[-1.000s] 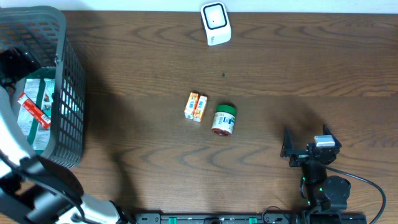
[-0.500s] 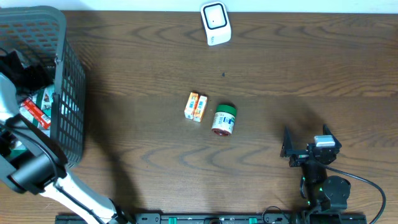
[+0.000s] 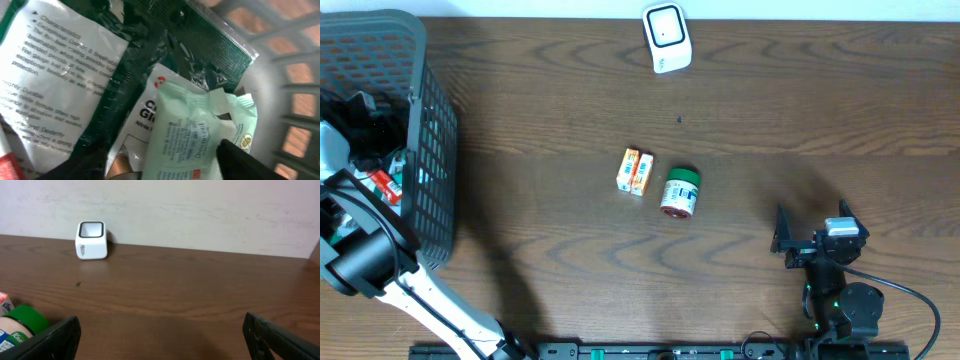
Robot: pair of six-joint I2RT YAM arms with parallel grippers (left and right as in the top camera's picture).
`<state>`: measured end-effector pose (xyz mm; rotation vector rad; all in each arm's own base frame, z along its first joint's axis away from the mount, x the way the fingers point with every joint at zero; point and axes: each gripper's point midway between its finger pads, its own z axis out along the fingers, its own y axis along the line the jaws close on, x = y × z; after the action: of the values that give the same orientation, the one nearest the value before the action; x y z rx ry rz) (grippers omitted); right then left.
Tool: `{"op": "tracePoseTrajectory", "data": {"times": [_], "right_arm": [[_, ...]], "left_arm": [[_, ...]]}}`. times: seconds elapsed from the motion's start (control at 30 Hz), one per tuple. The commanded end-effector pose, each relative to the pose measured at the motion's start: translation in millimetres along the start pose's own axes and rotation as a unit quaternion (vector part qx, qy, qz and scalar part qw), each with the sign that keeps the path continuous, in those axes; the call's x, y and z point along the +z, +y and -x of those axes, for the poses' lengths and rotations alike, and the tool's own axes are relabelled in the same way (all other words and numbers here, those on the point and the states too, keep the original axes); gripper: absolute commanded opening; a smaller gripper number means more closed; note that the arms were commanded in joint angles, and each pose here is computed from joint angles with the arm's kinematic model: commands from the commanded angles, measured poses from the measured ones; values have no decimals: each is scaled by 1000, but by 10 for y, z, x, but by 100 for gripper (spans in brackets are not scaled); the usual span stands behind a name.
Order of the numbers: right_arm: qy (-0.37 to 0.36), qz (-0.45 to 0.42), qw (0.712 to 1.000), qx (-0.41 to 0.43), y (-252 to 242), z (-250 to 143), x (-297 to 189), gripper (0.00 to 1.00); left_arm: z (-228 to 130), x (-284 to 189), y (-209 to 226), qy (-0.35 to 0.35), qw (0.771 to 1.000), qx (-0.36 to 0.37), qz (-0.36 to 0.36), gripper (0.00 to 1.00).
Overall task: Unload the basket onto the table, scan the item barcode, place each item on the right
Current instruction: 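Reach into the basket and grasp the light green packet with the left gripper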
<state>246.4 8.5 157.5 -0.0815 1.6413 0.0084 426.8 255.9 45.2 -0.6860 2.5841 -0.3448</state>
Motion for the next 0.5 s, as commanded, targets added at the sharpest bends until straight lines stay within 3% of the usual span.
{"op": "tracePoseTrajectory", "data": {"times": [0.0,0.47], "right_arm": [[0,-4,1000,-6,-18,-1,-3,99],[0,-4,1000,-6,-17,-2,-3,99]], "left_arm": [[-94,174,-174,17,998,-4,-63,59],[-75,-46,-262,13,998,-9,-64,56]]}}
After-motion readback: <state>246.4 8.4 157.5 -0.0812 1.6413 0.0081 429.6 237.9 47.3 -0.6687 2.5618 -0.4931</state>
